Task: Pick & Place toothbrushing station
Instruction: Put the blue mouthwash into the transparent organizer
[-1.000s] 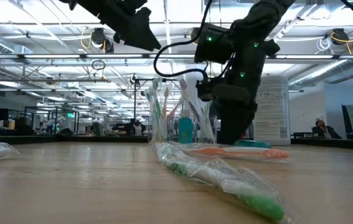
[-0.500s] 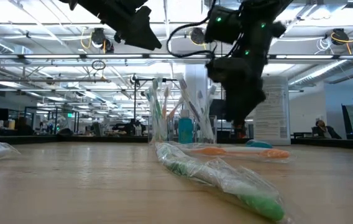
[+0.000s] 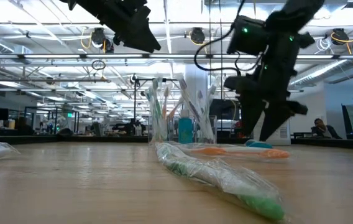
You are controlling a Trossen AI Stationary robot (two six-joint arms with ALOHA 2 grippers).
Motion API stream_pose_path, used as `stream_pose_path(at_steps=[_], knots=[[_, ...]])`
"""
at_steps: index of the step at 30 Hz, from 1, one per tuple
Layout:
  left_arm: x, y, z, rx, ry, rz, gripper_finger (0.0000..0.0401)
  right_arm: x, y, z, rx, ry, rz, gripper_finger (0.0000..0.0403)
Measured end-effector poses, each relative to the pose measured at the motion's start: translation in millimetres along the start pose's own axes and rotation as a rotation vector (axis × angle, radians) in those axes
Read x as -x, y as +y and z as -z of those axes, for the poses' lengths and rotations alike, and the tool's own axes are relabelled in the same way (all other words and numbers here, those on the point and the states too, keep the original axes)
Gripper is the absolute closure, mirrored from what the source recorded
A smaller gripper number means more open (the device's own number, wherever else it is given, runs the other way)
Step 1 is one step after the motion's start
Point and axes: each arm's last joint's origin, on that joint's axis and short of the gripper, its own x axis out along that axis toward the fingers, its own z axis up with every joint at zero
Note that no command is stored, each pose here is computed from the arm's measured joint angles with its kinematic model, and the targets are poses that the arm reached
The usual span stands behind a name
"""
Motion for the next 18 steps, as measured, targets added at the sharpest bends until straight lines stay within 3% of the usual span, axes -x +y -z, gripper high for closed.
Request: stream_pose_path(at_steps=[5, 18], knots=[[0.0, 0.1, -0.3, 0.001, -0.003, 0.000, 0.0187, -14.9, -6.4, 9.1, -0.089, 0.005, -0.104, 0.0204], [0.0, 0.1, -0.8, -0.005, -0.007, 0.001, 0.0187, -22.6, 0.3, 29.7, -0.085, 0.015, -0.109, 0.0234]])
